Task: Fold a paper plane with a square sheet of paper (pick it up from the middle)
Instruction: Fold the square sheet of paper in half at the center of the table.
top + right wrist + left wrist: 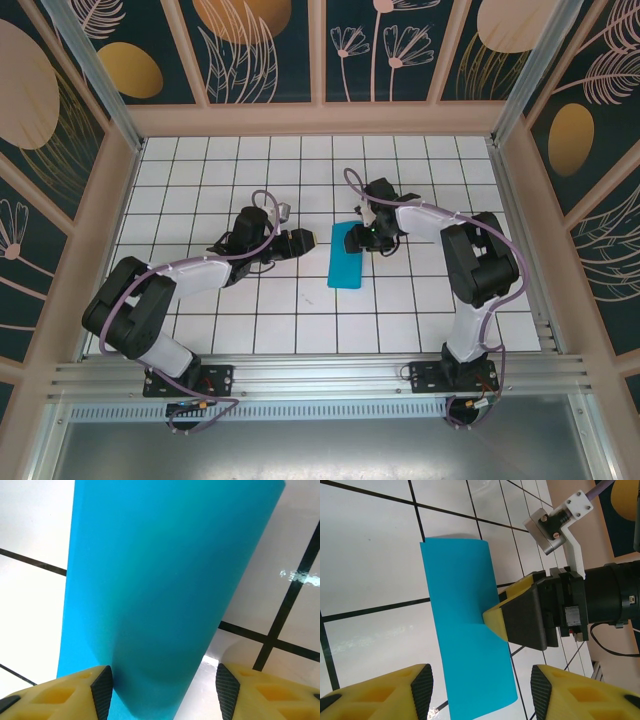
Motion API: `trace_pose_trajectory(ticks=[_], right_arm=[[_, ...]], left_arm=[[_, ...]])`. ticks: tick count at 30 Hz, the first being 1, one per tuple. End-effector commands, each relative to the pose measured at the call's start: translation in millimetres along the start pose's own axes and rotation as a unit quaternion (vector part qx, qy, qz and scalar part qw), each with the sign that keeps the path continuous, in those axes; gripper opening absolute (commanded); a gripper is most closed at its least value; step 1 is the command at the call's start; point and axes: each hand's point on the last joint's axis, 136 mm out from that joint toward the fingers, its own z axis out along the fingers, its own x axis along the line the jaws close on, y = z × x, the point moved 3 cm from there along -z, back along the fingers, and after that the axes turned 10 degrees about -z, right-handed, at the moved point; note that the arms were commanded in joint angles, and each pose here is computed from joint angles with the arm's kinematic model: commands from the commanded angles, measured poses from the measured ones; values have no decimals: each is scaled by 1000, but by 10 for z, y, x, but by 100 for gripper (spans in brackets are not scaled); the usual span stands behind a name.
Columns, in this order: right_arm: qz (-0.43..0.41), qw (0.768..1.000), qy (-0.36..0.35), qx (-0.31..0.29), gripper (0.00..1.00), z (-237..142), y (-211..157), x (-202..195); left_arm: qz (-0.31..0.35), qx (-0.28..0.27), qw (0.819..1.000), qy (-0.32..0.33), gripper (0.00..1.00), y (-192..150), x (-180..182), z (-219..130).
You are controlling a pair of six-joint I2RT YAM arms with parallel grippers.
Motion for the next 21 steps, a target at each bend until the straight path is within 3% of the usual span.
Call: trace_pose_trajectory(ticks=[1,21], right_arm=[[-10,1000,9,12,60,-2,-6,14],[-20,1000,-6,20,59,21,-7,1]], left_arm=[[12,12,1000,-7,57,-5,-50,49],[9,21,1000,-1,57,-43,-39,113]])
